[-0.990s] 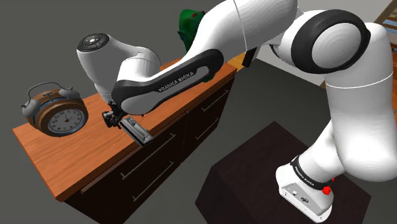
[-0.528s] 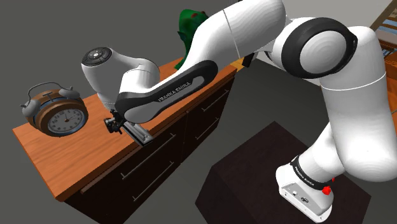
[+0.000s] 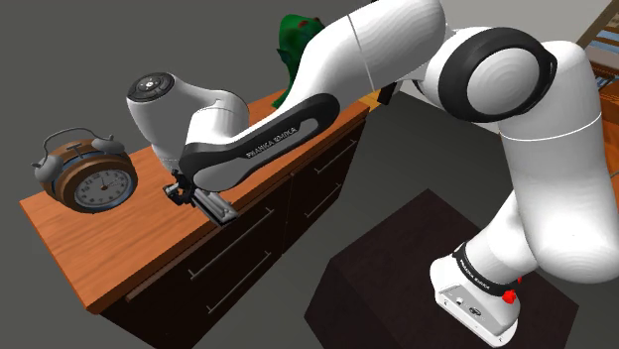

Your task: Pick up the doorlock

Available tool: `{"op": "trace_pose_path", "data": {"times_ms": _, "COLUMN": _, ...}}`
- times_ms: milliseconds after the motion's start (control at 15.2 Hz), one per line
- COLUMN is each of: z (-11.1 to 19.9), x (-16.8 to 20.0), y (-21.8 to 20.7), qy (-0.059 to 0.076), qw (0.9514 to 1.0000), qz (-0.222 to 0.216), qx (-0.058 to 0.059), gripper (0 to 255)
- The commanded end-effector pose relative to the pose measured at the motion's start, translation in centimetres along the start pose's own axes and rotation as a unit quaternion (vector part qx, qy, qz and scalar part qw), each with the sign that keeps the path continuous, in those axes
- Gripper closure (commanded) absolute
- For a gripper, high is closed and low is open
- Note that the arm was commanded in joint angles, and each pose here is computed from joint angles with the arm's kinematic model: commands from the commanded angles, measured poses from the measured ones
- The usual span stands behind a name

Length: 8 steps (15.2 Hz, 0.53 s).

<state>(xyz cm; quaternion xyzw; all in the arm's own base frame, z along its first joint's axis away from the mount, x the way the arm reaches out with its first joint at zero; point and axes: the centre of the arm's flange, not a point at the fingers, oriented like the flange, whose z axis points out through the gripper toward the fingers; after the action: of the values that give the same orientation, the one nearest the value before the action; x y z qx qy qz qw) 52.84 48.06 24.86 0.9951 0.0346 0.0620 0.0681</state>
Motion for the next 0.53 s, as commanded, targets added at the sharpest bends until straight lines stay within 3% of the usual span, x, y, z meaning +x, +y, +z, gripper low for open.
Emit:
{"op": "trace_pose_path", "data": {"times_ms": 0, "z": 0.3, "x": -0.1, "y": 0.1, "qy": -0.002, "qw": 1.0000, "qz": 0.000, "qx": -0.001, "gripper": 255}}
{"op": "trace_pose_path", "data": {"times_ms": 462, "z": -2.9, "x": 0.2, "y": 0.4, "qy": -0.002, "qw": 1.0000, "qz": 0.000, "qx": -0.001, "gripper": 255}}
